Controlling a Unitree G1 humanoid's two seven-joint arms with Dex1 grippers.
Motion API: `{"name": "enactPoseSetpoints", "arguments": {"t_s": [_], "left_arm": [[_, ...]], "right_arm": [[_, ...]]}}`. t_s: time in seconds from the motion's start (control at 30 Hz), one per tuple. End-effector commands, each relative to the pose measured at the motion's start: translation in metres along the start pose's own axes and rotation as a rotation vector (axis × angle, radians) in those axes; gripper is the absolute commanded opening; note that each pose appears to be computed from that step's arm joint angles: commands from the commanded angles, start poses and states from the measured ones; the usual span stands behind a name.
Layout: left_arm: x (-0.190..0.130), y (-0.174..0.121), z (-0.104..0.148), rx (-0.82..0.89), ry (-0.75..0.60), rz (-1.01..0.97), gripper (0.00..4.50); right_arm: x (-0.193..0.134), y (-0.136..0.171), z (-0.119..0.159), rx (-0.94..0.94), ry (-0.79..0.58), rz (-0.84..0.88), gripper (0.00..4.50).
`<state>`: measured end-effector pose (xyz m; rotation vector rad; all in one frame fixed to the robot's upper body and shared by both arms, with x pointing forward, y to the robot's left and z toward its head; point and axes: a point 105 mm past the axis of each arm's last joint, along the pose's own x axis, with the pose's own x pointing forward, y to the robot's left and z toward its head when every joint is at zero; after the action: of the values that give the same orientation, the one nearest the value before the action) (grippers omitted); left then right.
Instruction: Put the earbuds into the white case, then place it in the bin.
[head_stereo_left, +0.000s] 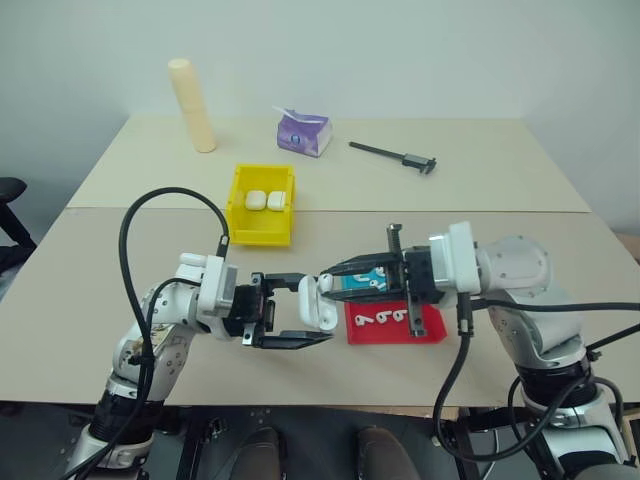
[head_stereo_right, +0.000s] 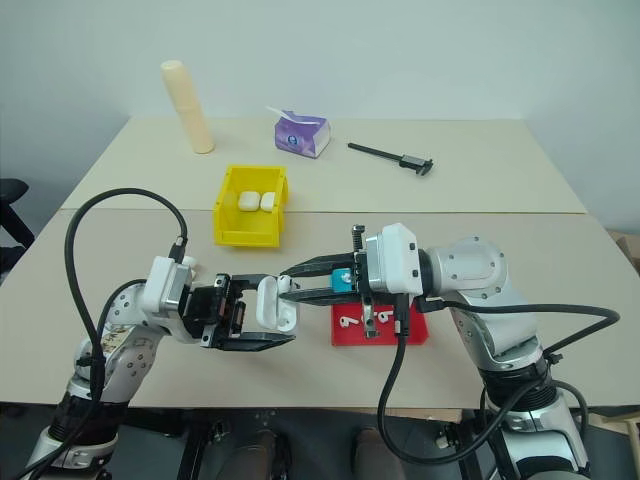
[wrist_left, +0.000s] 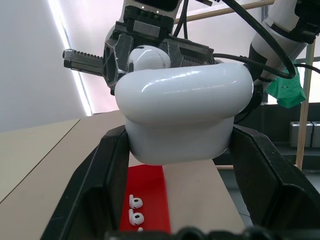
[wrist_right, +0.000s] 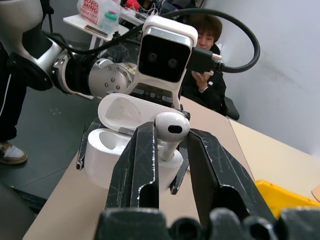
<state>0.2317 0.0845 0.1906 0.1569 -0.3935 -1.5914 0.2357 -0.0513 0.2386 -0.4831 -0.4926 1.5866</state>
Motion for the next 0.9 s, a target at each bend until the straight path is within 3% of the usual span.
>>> {"name": "enactPoseSetpoints", "arguments": {"t_s": [0.03,0.27,0.4,0.57,0.73,0.83,0.9], "left_arm": [[0.002,-0.001,0.011,0.060,-0.007,-0.017,2.75],[0.002,0.002,0.010,0.071,-0.003,-0.010,2.75],[0.001,0.005,0.008,0.074,-0.001,0.000,2.75],[-0.001,0.007,0.002,0.068,0.008,0.014,2.75],[-0.022,0.008,-0.026,0.060,0.125,0.070,2.75],[-0.042,0.001,-0.044,0.054,0.232,0.086,2.75],[-0.051,-0.005,-0.052,0.040,0.275,0.096,2.75]], "right_arm": [[-0.001,0.001,0.004,-0.041,-0.005,0.004,0.66],[-0.002,0.004,0.001,-0.041,-0.006,0.020,0.66],[-0.003,0.009,0.003,-0.051,-0.006,0.064,1.95],[-0.007,0.009,0.002,-0.063,0.014,0.084,1.95],[-0.026,-0.005,0.009,-0.081,0.058,0.073,1.95],[-0.046,-0.035,-0.003,-0.060,0.297,0.030,1.95],[-0.061,-0.054,-0.029,-0.099,0.586,0.030,1.95]]}}
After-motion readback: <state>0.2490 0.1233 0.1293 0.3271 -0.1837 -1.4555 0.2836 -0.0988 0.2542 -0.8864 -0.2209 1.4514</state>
